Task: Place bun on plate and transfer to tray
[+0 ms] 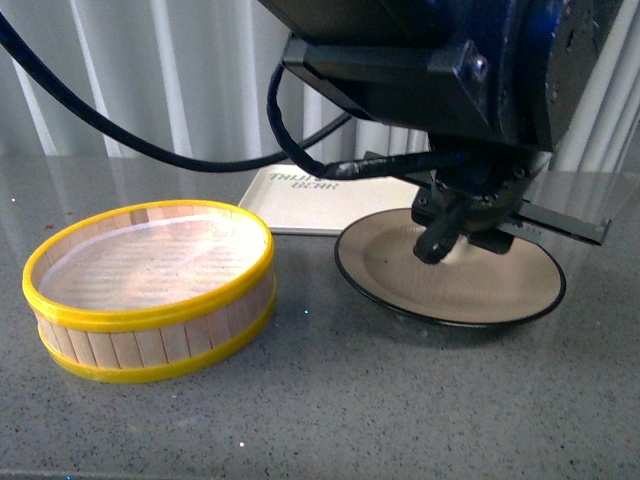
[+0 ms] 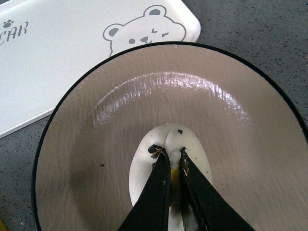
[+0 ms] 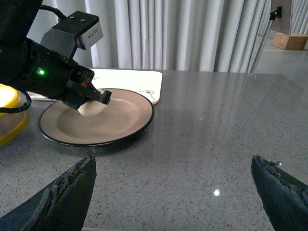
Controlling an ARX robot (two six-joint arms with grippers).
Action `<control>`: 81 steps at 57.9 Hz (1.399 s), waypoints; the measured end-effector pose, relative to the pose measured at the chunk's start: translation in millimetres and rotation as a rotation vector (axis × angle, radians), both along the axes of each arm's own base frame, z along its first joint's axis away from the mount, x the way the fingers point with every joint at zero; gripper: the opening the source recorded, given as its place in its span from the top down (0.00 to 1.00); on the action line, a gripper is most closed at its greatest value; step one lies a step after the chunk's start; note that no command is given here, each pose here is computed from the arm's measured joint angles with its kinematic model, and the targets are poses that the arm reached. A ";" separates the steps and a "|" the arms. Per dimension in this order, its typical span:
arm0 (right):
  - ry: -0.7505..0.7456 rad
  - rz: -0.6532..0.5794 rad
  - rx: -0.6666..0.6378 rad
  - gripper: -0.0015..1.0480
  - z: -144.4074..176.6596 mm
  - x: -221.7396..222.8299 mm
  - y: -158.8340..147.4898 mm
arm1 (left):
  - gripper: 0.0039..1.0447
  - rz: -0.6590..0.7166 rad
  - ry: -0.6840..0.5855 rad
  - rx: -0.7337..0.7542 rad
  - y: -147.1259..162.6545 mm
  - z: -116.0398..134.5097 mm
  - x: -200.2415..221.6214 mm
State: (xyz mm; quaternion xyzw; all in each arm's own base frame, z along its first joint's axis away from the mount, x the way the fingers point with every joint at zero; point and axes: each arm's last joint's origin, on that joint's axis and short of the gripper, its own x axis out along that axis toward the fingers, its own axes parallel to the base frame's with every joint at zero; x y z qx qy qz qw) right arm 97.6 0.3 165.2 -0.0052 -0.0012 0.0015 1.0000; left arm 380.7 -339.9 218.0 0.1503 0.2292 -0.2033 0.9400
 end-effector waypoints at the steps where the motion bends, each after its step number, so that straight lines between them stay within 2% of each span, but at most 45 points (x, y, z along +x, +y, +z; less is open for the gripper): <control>1: 0.000 0.000 0.000 0.08 0.0 0.0 0.0 | 0.97 0.002 0.000 0.001 -0.1 -0.4 0.7; 28: 0.000 0.000 0.000 0.08 0.0 0.0 0.0 | 0.96 0.020 0.048 0.051 -2.0 -12.5 15.3; 30: 0.000 0.000 0.000 0.08 0.0 0.0 0.0 | 0.89 0.022 0.052 0.052 -1.9 -13.9 15.8; 50: 0.000 0.000 0.000 0.08 0.0 0.0 0.0 | 0.41 0.034 0.082 0.029 -1.1 -15.7 17.0; 64: 0.000 0.000 0.000 0.08 0.0 0.0 0.0 | 0.05 0.079 0.082 -0.030 11.1 -11.1 26.3; 72: 0.000 0.000 0.000 0.08 0.0 0.0 0.0 | 0.06 0.115 0.095 -0.091 28.3 -0.5 31.3; 81: 0.000 0.000 0.000 0.08 0.0 0.0 0.0 | 0.06 0.146 0.099 -0.198 57.3 26.1 30.5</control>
